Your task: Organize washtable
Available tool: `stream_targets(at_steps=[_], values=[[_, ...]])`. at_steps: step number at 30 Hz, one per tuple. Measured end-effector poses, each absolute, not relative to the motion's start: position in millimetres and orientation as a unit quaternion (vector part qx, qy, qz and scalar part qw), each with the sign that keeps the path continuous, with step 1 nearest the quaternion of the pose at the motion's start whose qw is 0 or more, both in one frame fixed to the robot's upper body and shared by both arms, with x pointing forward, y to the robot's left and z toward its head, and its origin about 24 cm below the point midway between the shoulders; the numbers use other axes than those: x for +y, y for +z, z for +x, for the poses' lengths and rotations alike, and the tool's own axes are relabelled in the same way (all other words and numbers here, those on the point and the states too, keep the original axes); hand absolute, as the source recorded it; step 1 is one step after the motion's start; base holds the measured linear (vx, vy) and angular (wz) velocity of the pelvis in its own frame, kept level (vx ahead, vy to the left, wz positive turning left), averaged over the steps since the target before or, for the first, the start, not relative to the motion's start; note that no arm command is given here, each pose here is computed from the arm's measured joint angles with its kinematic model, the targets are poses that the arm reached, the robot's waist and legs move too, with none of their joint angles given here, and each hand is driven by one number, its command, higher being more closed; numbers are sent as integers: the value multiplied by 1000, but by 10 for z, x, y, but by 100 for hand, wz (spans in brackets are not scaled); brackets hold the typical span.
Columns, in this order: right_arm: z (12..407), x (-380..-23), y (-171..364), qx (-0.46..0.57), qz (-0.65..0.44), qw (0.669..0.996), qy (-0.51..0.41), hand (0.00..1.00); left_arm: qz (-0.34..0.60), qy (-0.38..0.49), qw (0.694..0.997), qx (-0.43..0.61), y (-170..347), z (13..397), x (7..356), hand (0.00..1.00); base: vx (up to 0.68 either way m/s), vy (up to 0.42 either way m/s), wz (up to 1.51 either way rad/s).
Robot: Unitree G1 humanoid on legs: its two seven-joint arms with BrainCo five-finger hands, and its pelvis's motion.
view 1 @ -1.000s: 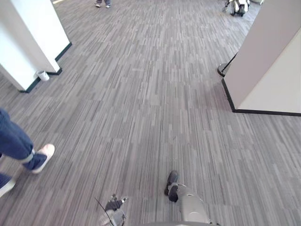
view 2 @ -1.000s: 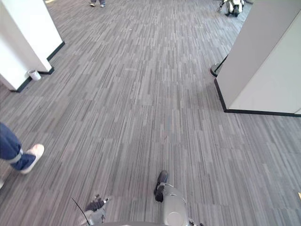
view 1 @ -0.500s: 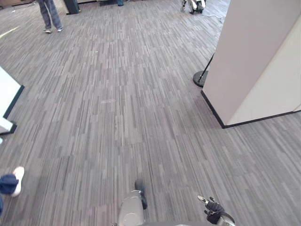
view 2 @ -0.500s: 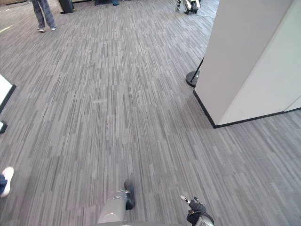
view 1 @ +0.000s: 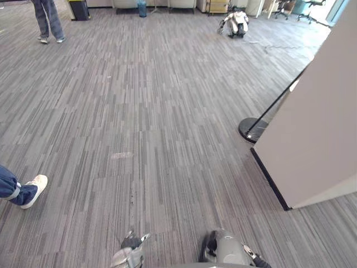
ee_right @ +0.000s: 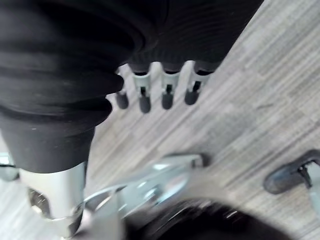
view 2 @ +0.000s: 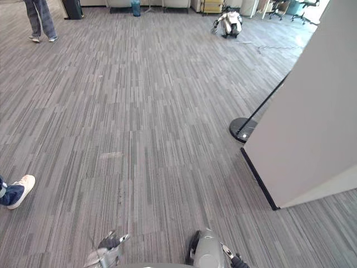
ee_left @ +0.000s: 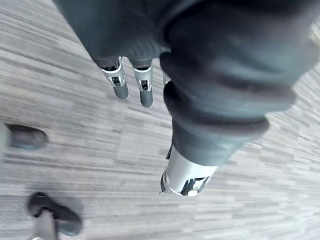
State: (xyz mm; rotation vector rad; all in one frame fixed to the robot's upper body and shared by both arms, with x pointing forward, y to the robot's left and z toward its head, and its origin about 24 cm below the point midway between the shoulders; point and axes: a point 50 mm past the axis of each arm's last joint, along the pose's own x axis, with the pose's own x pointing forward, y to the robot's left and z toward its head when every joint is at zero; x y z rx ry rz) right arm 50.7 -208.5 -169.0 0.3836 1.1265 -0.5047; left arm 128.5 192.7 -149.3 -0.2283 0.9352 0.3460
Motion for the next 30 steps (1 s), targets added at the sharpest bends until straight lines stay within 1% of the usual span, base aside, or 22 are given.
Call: stream_targets(at_steps=[1,2,3,4,6,7,8,11,15,18,19,20,22,23,25,27,29,30], values=[[434,-2058,-1709,534,188,788,-242,0,-113,163,874,443,-1486,1311,1890,0,960,-215,71],[330,-2025,-1727,547,196,774,-250,0,-115,172,868,452,-1519,1181,1902,0,663,-169,45],[300,-2003,-1733,551,201,770,-251,0,-114,178,862,462,-1545,1092,1925,0,1056,-329,28],[246,-2059,-1725,550,203,767,-262,0,-127,197,851,471,-1569,995,1941,0,883,-325,-3],[301,-2185,-1690,538,188,776,-269,0,-153,230,830,484,-1614,808,1935,0,946,-301,-64],[410,-2296,-1650,522,175,790,-270,0,-163,254,807,508,-1666,574,1945,0,836,-146,-139],[598,-2290,-1626,501,183,802,-271,0,-175,270,791,521,-1690,474,1953,0,830,-117,-138],[806,-2189,-1616,492,184,813,-252,0,-166,288,786,522,-1680,396,2084,0,773,-97,-82],[1246,-1934,-1547,467,181,845,-189,0,-166,299,784,518,-1670,347,2125,0,724,40,-103],[1342,-1939,-1505,445,176,858,-186,0,-172,300,781,520,-1676,311,2057,0,649,309,-88],[1285,-1943,-1520,449,173,856,-186,0,-172,305,774,527,-1685,247,2027,0,674,485,-113],[1188,-1888,-1562,464,177,848,-186,0,-175,313,769,529,-1687,194,2039,0,724,526,-125],[1021,-1813,-1629,491,180,832,-184,0,-158,323,770,527,-1662,153,2194,0,792,529,-88],[1022,-1800,-1630,491,181,832,-183,0,-151,323,772,527,-1654,158,2240,0,651,420,-27],[879,-1797,-1661,501,194,820,-200,0,-128,309,780,529,-1641,238,2318,0,591,362,31],[865,-1866,-1652,494,195,820,-214,0,-124,291,790,525,-1643,374,2272,0,535,295,23],[883,-1914,-1630,484,189,827,-217,0,-120,261,821,493,-1597,719,2204,0,441,182,39],[887,-1917,-1629,483,189,827,-218,0,-124,260,827,483,-1583,788,2198,0,501,110,36]])
